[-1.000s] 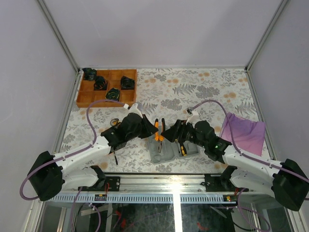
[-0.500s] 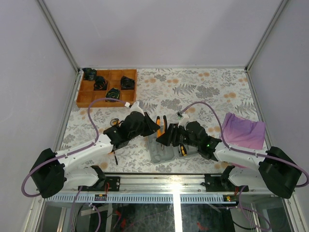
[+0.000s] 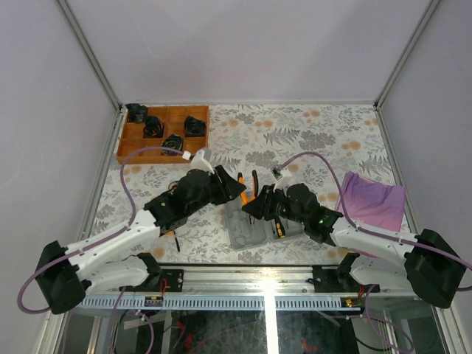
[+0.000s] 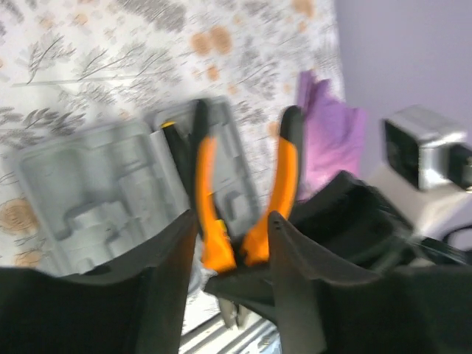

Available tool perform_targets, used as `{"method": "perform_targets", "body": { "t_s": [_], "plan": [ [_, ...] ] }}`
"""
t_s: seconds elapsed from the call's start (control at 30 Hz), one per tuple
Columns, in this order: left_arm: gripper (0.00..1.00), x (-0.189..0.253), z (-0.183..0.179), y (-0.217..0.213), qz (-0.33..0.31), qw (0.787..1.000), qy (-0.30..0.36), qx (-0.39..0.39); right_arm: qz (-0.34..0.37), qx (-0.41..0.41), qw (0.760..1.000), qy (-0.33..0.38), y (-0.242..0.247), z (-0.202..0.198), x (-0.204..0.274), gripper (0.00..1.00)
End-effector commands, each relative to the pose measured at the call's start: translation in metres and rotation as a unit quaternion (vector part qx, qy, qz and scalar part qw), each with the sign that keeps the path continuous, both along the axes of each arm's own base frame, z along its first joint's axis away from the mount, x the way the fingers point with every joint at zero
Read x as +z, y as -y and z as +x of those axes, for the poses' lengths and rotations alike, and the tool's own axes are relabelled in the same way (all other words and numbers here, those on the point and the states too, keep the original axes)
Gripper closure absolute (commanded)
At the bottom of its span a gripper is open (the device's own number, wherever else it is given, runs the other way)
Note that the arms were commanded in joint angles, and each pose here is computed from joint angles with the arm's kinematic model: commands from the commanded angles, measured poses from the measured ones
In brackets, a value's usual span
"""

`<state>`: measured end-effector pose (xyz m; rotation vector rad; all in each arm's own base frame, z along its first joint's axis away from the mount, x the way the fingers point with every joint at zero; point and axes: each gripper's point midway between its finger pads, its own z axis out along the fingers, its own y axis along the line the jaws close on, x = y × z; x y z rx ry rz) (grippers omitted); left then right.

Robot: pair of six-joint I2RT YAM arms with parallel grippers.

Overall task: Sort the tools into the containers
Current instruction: Pick up the pliers at the center of the board.

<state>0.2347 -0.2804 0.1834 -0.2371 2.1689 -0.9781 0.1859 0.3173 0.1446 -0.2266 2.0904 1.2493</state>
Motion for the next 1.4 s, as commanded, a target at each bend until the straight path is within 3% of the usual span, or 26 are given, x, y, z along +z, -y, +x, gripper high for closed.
{"method": "perform_targets", "body": {
  "t_s": [0.0,0.13,0.23,0.5,0.6,0.63,0.77,0.93,1.1,1.37],
  "plan": [
    [0.52,0.081,-0.003,-0.007,-0.043,0.996,0.083,-0.005,-0.01,-0.055,0.99,0.126,0.014,0.03,0.053,1.0],
    [0.46,0.108,-0.013,-0.025,-0.02,0.993,0.113,-0.012,-0.031,-0.047,0.954,0.296,0.029,0.037,0.087,1.0],
    [0.45,0.125,-0.02,-0.035,0.001,0.991,0.129,-0.025,-0.066,-0.031,0.902,0.425,0.038,0.039,0.109,1.0],
    [0.44,0.148,-0.032,-0.058,0.025,0.989,0.146,-0.02,-0.14,0.07,0.757,0.634,0.035,0.021,0.134,1.0],
    [0.43,0.163,-0.037,-0.069,0.033,0.986,0.16,-0.018,-0.164,0.13,0.677,0.705,0.03,0.007,0.134,1.0],
    [0.43,0.166,-0.038,-0.072,0.038,0.986,0.164,-0.019,-0.181,0.148,0.635,0.736,0.03,0.005,0.134,1.0],
    [0.41,0.174,-0.046,-0.076,0.061,0.982,0.172,-0.043,-0.234,0.216,0.506,0.801,0.025,0.0,0.13,1.0],
    [0.42,0.156,-0.06,-0.054,0.109,0.971,0.149,-0.152,-0.264,0.275,0.382,0.842,0.016,-0.001,0.14,1.0],
    [0.44,0.115,-0.068,-0.038,0.153,0.956,0.103,-0.23,-0.267,0.29,0.328,0.859,0.012,-0.003,0.158,1.0],
    [0.47,0.091,-0.077,-0.02,0.159,0.937,0.083,-0.299,-0.272,0.291,0.307,0.864,0.016,-0.006,0.165,1.0]
  ]
}}
